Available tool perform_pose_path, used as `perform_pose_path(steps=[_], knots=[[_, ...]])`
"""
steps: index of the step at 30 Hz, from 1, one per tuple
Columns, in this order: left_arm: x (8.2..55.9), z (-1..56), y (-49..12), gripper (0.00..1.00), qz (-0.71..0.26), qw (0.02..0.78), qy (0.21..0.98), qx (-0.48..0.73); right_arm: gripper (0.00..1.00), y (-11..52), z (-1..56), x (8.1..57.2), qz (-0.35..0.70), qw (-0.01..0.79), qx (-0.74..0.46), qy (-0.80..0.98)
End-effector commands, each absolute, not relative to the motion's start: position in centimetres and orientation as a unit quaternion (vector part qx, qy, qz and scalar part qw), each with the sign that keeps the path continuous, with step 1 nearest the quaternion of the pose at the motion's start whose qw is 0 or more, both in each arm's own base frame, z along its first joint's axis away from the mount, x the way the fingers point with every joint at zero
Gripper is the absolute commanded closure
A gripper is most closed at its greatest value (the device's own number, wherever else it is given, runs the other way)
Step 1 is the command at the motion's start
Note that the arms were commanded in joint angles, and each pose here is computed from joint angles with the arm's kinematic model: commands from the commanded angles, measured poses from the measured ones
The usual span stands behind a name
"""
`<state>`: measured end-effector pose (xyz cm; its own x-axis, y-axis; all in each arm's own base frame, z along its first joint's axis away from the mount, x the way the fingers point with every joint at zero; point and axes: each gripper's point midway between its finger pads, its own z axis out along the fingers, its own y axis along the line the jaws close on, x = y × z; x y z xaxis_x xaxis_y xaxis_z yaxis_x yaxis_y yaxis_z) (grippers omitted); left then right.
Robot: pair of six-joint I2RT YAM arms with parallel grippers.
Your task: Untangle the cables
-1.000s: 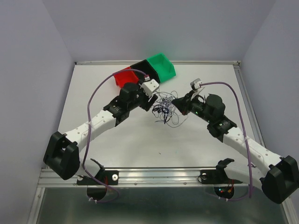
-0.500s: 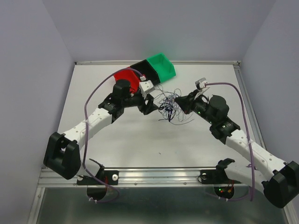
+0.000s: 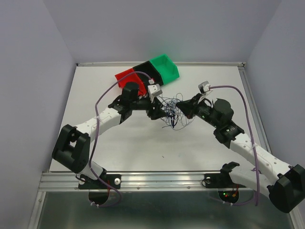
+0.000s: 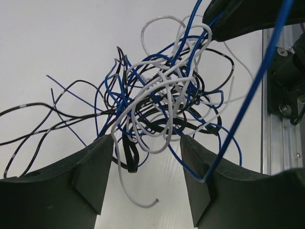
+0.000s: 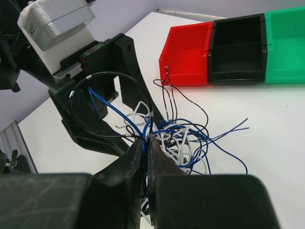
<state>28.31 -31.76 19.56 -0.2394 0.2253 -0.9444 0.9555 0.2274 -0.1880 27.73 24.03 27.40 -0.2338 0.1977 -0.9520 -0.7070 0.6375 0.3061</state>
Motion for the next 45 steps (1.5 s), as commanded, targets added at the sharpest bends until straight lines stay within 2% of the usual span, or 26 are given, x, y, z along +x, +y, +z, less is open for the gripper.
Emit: perform_pose_path(steps=[1, 4, 6, 7, 8, 10, 11, 16, 20, 27, 32, 35, 45], knots=[[29.2, 22.5, -33.4, 0.31, -0.438, 0.464, 0.625, 0.45, 0.99, 25.0, 29.4, 27.1, 0.418, 0.606, -0.2, 0.647], [29.3, 23.0, -33.7, 0.31, -0.445, 0.471, 0.618, 0.445, 1.0, 25.3, 29.5, 26.9, 0.427, 0.602, -0.201, 0.644], [29.2, 23.2, -34.0, 0.36, -0.451, 0.471, 0.614, 0.445, 0.99, 25.4, 29.3, 26.8, 0.43, 0.598, -0.204, 0.645], [29.1, 23.3, -34.4, 0.42, -0.452, 0.472, 0.611, 0.448, 1.0, 25.6, 29.2, 26.8, 0.432, 0.596, -0.206, 0.644], [29.5, 23.4, -34.5, 0.58, -0.446, 0.477, 0.614, 0.444, 0.99, 25.6, 29.2, 26.7, 0.434, 0.595, -0.208, 0.644], [30.3, 23.0, -34.4, 0.8, -0.431, 0.484, 0.625, 0.435, 0.99, 25.6, 29.3, 26.7, 0.435, 0.596, -0.206, 0.643], [30.6, 22.7, -34.4, 1.0, -0.426, 0.486, 0.628, 0.434, 1.0, 25.4, 29.4, 26.8, 0.432, 0.6, -0.201, 0.643], [31.9, 22.1, -32.8, 1.0, -0.395, 0.493, 0.654, 0.416, 0.99, 22.2, 30.4, 28.2, 0.381, 0.645, -0.118, 0.651], [34.5, 22.0, -29.3, 1.0, -0.359, 0.515, 0.69, 0.36, 1.0, 14.7, 31.2, 29.8, 0.273, 0.703, 0.057, 0.654], [37.3, 22.4, -24.6, 1.0, -0.337, 0.532, 0.717, 0.299, 1.0, 5.2, 32.1, 27.9, 0.145, 0.74, 0.23, 0.615], [39.9, 22.5, -21.4, 1.0, -0.259, 0.561, 0.749, 0.24, 1.0, -0.1, 32.2, 25.8, 0.07, 0.742, 0.334, 0.576], [40.8, 22.9, -19.6, 1.0, -0.22, 0.577, 0.759, 0.206, 1.0, -2.0, 32.8, 24.0, 0.067, 0.75, 0.369, 0.545], [42.0, 23.4, -17.3, 1.0, -0.185, 0.589, 0.772, 0.155, 0.99, -7.6, 35.5, 18.0, 0.059, 0.763, 0.453, 0.457]])
